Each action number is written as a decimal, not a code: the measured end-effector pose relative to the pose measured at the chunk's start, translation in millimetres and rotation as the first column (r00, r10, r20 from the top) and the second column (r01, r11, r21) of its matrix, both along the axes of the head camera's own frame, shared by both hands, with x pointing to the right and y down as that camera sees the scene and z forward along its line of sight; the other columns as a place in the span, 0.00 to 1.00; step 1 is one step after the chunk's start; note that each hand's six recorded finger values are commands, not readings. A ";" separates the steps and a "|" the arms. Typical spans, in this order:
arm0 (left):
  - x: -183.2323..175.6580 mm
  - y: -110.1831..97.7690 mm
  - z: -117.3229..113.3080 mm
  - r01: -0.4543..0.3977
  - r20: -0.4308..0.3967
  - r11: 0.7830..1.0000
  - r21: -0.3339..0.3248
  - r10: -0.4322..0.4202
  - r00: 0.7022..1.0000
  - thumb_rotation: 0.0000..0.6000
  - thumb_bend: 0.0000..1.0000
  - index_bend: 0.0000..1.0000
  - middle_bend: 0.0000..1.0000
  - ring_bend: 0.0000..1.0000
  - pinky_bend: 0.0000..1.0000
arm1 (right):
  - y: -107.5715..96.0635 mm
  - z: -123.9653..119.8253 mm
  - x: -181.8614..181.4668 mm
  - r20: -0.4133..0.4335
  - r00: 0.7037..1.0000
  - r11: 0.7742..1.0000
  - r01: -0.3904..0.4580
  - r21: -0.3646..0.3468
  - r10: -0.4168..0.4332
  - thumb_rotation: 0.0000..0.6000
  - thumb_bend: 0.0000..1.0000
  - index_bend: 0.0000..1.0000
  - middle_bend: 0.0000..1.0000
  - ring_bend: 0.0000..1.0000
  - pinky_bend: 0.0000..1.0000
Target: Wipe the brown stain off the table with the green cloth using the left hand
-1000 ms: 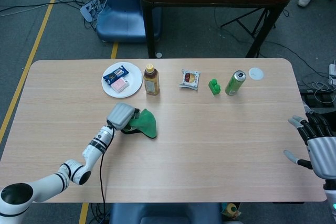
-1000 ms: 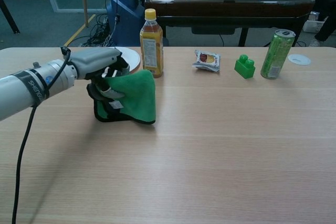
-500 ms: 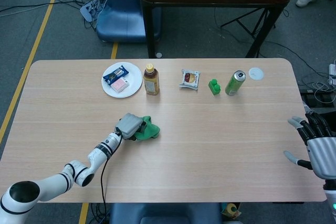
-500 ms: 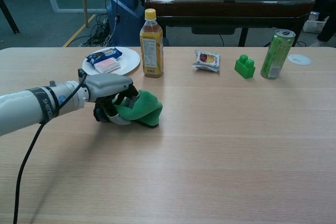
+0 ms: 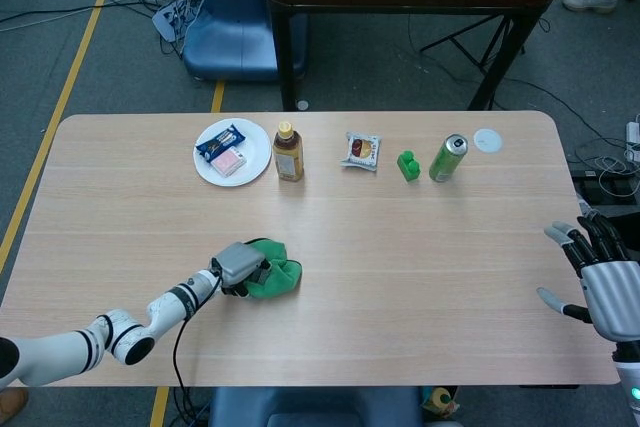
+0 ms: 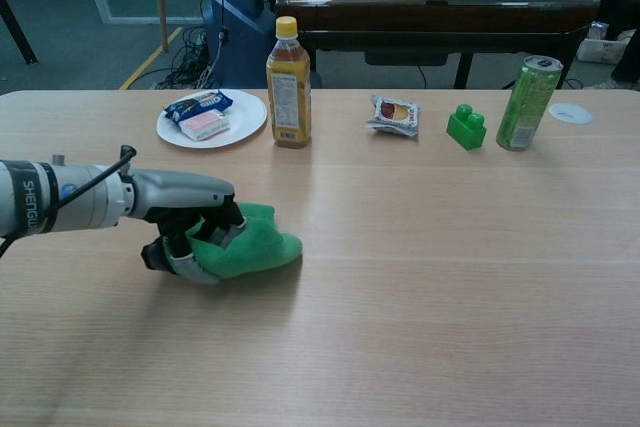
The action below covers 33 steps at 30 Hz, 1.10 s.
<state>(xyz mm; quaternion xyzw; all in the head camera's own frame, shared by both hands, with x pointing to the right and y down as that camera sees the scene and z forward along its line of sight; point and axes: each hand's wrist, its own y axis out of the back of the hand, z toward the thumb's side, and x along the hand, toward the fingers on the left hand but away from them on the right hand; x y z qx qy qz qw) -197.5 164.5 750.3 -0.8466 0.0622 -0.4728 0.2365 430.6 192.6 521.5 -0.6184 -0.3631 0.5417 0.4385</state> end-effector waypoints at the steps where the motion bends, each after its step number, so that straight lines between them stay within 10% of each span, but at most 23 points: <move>1: 0.1 1.1 -0.2 0.000 0.002 1.000 -0.009 0.000 1.000 1.00 0.22 0.61 0.64 0.64 0.80 | 0.1 -0.1 0.2 0.000 1.000 1.000 -0.001 0.000 0.001 1.00 0.22 0.21 0.22 0.10 0.03; 33: 1.0 -54.5 46.0 0.154 0.075 0.972 0.180 -0.170 0.983 1.00 0.22 0.52 0.53 0.53 0.67 | 2.4 -2.9 5.3 -0.013 1.000 1.000 -0.018 0.002 0.018 1.00 0.22 0.21 0.22 0.10 0.03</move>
